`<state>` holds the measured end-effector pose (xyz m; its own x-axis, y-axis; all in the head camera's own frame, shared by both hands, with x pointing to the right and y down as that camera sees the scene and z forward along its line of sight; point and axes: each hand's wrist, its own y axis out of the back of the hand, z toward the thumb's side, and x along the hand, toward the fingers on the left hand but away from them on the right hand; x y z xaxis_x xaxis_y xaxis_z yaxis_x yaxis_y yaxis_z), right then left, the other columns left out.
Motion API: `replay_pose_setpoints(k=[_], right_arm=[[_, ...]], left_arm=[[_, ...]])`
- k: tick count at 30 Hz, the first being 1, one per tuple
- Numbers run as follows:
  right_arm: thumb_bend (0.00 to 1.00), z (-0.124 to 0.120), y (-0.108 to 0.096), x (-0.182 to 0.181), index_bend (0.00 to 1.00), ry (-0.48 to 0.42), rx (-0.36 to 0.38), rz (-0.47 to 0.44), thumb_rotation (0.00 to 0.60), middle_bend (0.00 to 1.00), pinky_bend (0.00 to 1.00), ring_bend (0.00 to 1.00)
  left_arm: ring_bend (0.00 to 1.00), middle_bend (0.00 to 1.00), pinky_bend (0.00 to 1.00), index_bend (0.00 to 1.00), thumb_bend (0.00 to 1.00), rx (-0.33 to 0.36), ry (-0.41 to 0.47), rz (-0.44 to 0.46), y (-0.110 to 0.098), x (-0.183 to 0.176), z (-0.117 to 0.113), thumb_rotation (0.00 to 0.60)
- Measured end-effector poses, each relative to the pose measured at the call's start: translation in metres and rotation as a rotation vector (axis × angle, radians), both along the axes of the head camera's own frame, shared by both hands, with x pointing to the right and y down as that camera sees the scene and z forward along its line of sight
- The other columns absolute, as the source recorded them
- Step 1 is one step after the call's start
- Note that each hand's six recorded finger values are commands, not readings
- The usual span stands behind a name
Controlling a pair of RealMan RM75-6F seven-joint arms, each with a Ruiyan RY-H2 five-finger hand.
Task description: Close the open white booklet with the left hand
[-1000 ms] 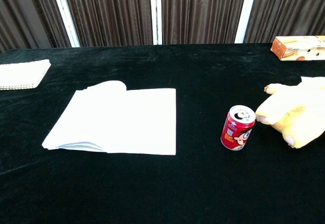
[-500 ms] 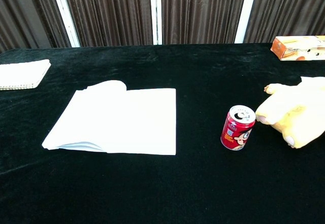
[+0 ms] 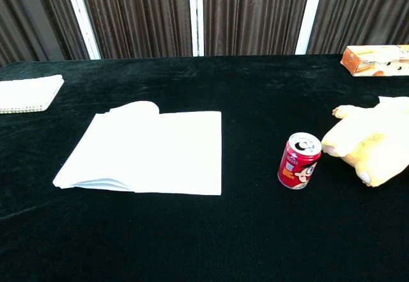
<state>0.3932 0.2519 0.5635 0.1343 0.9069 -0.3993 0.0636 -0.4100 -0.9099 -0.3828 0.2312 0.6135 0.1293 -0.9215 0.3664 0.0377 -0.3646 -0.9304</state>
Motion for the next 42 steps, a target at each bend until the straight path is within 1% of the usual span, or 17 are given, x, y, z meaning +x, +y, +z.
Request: replay_pose_setpoints(k=[6, 10, 20, 24, 29, 36, 42], right_arm=[[0.05, 0.000, 0.000, 0.002, 0.00, 0.000, -0.004, 0.004, 0.600, 0.00, 0.00, 0.00], [0.05, 0.000, 0.000, 0.002, 0.00, -0.002, -0.004, 0.006, 0.600, 0.00, 0.00, 0.00], [0.04, -0.002, -0.001, 0.004, 0.00, -0.010, -0.001, 0.015, 0.600, 0.00, 0.00, 0.00], [0.05, -0.003, -0.001, 0.004, 0.00, -0.011, 0.000, 0.013, 0.600, 0.00, 0.00, 0.00], [0.04, -0.002, 0.000, 0.004, 0.00, -0.011, -0.003, 0.012, 0.600, 0.00, 0.00, 0.00], [0.04, -0.003, 0.000, 0.002, 0.00, -0.015, -0.003, 0.008, 0.600, 0.00, 0.00, 0.00], [0.04, -0.003, 0.000, 0.002, 0.00, -0.015, -0.005, 0.008, 0.600, 0.00, 0.00, 0.00]], left_arm=[[0.00, 0.00, 0.00, 0.00, 0.18, -0.034, -0.028, 0.081, -0.012, 0.031, 0.025, 0.600], [0.00, 0.00, 0.00, 0.00, 0.18, -0.048, -0.037, 0.113, -0.018, 0.049, 0.038, 0.600], [0.00, 0.00, 0.00, 0.00, 0.19, -0.103, -0.051, 0.149, -0.019, 0.077, 0.068, 0.600], [0.00, 0.00, 0.00, 0.00, 0.19, -0.117, -0.060, 0.178, -0.018, 0.091, 0.079, 0.600], [0.00, 0.00, 0.00, 0.00, 0.19, -0.123, -0.057, 0.195, -0.017, 0.102, 0.085, 0.600], [0.00, 0.00, 0.00, 0.00, 0.19, -0.134, -0.078, 0.224, -0.016, 0.115, 0.095, 0.600], [0.00, 0.00, 0.00, 0.00, 0.19, -0.139, -0.094, 0.228, -0.017, 0.120, 0.102, 0.600]])
